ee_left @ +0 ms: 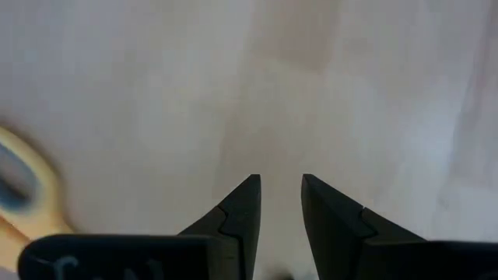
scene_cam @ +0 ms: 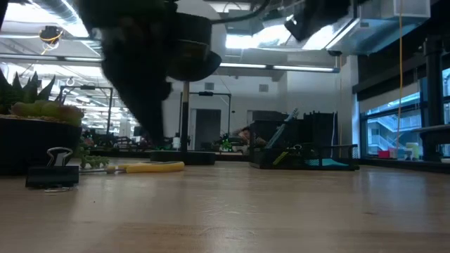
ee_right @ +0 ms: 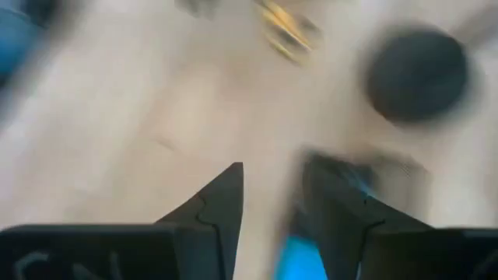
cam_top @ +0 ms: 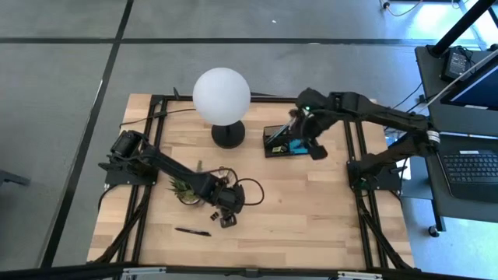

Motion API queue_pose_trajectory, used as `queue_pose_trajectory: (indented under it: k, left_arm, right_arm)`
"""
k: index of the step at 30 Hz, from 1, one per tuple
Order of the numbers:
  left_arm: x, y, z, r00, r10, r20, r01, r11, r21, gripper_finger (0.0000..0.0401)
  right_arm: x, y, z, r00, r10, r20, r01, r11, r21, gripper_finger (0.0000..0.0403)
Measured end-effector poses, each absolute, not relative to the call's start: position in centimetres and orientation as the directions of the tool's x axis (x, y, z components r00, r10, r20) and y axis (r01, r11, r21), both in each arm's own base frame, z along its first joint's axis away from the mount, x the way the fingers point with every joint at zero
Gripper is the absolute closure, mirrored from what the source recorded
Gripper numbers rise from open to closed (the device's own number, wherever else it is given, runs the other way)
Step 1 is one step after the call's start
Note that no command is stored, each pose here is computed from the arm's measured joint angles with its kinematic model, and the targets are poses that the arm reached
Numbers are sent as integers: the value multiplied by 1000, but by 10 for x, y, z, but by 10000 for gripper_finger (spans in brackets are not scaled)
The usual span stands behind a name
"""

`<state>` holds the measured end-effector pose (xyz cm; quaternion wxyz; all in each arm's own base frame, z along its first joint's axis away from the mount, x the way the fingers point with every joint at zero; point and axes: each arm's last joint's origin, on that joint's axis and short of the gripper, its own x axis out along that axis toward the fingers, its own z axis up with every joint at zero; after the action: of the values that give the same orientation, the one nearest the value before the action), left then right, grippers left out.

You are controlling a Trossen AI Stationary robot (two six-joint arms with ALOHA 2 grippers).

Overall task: Pick and place office supplies into organizer
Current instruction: Put the yellow scissors into the desk organizer

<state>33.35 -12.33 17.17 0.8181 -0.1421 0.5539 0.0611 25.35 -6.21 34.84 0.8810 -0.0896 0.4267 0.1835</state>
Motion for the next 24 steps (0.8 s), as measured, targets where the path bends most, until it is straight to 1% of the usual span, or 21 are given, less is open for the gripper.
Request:
queue_pose_trajectory:
  k: [1,3,9,12,16,20,24]
  left_arm:
    - [332,-125,171,358,-78,-930,-268,946,-183,313]
    - [327,-125,170,311,-87,-946,-313,931,-188,313]
    - [310,-122,166,147,-21,-989,-487,869,-91,313]
    - [304,-121,165,89,1,-996,-523,851,-46,313]
    - [296,-124,166,37,23,-999,-539,843,0,313]
    - [292,-133,166,51,62,-997,-524,851,26,313]
    - [286,-145,166,73,97,-993,-508,860,47,313]
  right_arm:
    - [255,-58,349,573,305,-761,-439,898,29,267]
    - [261,-51,348,570,375,-731,-507,861,46,267]
    - [293,-33,332,563,414,-716,-554,831,45,267]
    - [309,-26,317,534,385,-752,-543,838,44,267]
    - [324,-25,297,494,363,-790,-485,869,95,267]
    - [343,-27,282,517,342,-784,-417,901,118,267]
    - [358,-29,269,552,214,-806,-316,948,36,267]
